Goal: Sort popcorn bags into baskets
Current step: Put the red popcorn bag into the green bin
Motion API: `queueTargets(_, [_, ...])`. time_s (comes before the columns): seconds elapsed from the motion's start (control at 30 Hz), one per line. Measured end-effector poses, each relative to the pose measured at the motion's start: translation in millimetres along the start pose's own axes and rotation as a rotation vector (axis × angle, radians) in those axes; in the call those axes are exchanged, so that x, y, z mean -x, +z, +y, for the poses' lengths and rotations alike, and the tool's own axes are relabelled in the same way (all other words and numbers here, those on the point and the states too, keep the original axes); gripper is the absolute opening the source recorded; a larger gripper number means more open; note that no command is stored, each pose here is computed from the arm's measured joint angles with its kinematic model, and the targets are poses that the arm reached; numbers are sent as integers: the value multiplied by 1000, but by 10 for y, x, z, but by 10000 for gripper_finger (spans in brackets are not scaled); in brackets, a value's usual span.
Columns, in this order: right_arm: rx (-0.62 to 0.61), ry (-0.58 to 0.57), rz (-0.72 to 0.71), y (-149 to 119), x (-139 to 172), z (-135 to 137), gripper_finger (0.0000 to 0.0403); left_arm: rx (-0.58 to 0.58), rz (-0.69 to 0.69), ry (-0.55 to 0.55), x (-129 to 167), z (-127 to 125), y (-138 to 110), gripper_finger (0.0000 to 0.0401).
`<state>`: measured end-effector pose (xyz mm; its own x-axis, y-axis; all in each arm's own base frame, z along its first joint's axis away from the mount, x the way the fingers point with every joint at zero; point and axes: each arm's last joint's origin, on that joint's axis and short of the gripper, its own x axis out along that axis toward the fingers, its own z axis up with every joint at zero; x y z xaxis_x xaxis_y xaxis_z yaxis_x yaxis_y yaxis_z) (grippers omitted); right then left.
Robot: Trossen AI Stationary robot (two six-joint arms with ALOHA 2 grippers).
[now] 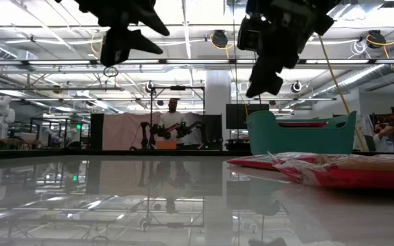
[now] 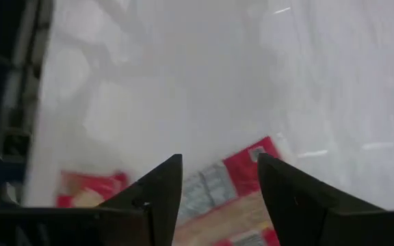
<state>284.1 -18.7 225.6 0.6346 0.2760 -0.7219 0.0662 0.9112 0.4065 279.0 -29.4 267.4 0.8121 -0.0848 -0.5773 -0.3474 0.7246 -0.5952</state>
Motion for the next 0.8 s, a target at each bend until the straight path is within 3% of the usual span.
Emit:
queueTargets(0.17, [131, -25, 61, -97, -122, -152, 182, 67, 1, -65, 16, -181, -133, 147])
queueTargets(0.33, [217, -25, 109, -160, -260, -344, 188, 89, -19, -43, 13, -288, -280, 147])
queueTargets(0.5, [238, 18, 105, -194, -440, -507, 211, 116, -10, -28, 20, -347, -392, 147])
queueTargets(0.8, [309, 78, 231, -377, -792, -649, 227, 118, 9, -21, 11, -361, -442, 147])
